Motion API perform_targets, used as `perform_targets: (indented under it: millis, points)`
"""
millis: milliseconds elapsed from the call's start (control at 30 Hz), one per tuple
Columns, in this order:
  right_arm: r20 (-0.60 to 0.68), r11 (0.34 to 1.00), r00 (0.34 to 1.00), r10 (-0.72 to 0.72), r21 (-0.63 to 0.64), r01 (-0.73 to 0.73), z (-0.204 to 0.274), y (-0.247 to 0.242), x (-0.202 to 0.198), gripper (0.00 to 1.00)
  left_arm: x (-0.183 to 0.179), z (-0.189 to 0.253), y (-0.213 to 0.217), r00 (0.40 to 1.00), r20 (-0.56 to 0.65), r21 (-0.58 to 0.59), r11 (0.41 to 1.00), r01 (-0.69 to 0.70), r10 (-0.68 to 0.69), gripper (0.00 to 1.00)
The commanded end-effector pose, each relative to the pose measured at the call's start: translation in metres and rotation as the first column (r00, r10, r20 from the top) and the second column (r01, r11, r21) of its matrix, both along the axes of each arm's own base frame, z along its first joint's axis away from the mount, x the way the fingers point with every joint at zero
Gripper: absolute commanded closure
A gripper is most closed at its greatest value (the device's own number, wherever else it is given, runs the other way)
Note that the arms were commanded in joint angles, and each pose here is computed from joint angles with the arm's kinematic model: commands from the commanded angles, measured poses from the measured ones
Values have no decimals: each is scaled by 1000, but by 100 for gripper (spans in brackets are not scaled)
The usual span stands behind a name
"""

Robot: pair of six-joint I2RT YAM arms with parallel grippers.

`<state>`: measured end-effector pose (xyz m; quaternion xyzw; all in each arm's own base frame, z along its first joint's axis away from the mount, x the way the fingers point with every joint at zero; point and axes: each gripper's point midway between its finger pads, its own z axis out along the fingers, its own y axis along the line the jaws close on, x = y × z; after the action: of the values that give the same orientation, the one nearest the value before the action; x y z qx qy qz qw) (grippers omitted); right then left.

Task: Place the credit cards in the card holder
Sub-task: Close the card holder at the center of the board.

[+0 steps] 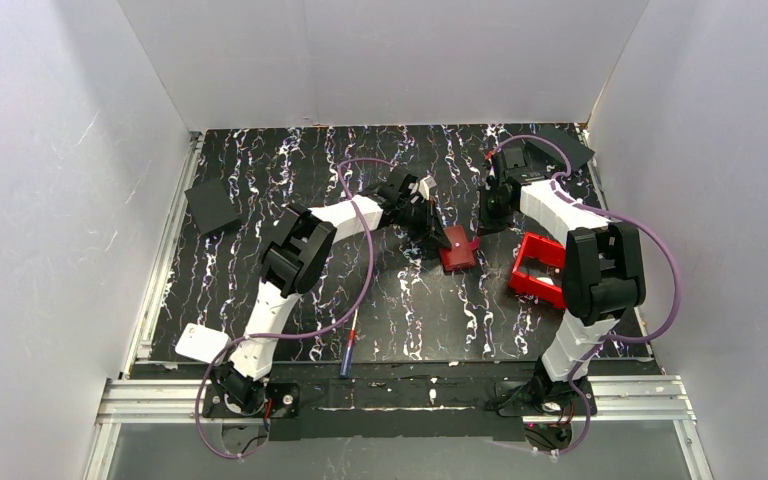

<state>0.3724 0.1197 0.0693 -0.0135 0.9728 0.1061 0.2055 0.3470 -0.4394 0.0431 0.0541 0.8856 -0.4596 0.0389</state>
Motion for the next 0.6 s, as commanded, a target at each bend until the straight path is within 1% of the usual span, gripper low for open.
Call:
perform_targets:
  millis: [0, 33, 167, 367, 567]
  points:
    - [5, 1000, 1000, -1, 11, 1, -2, 0, 4, 96, -2, -21, 7, 1000, -7, 74, 997, -3, 4, 100]
    - [7, 1000, 1000, 1, 13, -1, -2, 1, 4, 99, -2, -21, 7, 1000, -5, 74, 997, -4, 4, 100]
    - [0, 999, 1000, 14, 39, -14, 0, 6, 3, 99, -1, -21, 6, 1000, -6, 74, 997, -3, 4, 100]
    - [38, 982, 999, 25, 186, -32, 16, 30, 3, 99, -1, -22, 6, 1000, -10, 77, 997, -2, 3, 100]
    - [15, 950, 999, 53, 306, -55, 14, 48, -5, 99, -1, -23, 6, 1000, -9, 79, 997, 0, 1, 100]
